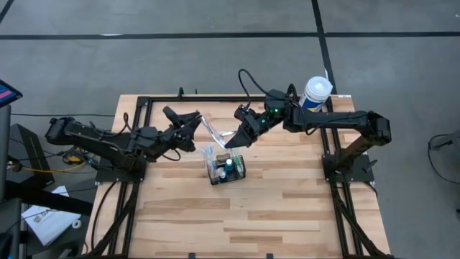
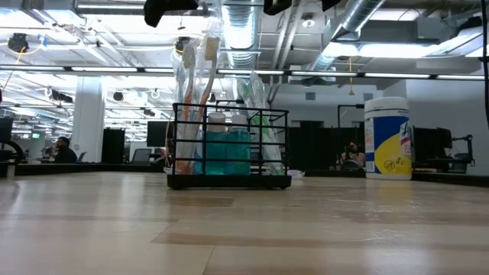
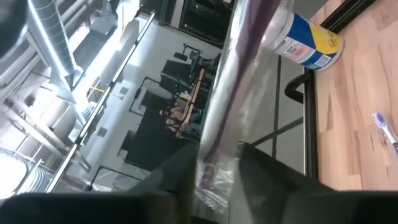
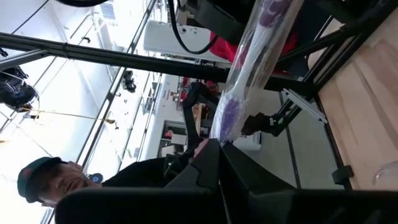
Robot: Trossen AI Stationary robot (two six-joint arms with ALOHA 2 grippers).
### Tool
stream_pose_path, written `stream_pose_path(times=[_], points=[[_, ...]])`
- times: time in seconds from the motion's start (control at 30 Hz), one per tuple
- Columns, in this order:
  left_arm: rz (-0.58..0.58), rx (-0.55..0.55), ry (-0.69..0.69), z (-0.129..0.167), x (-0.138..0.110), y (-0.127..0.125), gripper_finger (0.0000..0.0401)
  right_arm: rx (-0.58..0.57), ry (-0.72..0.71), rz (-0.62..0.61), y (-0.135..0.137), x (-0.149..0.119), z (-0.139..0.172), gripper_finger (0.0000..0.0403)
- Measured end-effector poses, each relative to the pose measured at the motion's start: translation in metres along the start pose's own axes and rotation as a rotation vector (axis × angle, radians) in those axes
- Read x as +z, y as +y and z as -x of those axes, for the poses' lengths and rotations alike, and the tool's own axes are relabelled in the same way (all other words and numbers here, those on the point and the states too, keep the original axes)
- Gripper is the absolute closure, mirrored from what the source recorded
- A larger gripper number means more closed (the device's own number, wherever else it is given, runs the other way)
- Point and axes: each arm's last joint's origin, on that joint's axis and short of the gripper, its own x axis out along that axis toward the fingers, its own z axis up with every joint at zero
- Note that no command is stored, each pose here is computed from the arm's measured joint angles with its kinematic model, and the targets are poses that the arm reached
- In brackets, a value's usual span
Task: Pick & Place toothbrushing station
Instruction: Put the bottom purple toothbrush into the mesh organizer
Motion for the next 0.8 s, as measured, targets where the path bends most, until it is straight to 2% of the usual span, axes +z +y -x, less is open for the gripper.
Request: stream_pose_path(times=[0.13,0.2,0.5,0.67,0.8], points=[[0.001,0.001,0.0,-0.0001,0.0,0.0001,0.0368,0.002,0.002,-0.008,0.0002,0.0,0.0,0.0403],[0.003,0.001,-0.003,-0.0001,0.0001,0.0003,0.0391,0.017,0.005,-0.006,0.002,0.0001,0.0,0.0403],[0.007,-0.014,-0.045,0.0,0.0015,0.0001,0.0362,0.046,0.023,-0.008,0.0058,-0.0008,-0.0008,0.0403],[0.013,0.003,-0.015,0.0,0.0008,0.001,0.0393,0.048,0.035,-0.009,0.0062,-0.0037,-0.0033,0.0403],[0.032,0.009,-0.002,-0.0001,0.0004,0.0012,0.0396,0.048,0.035,-0.009,0.0062,-0.0038,-0.0034,0.0403]])
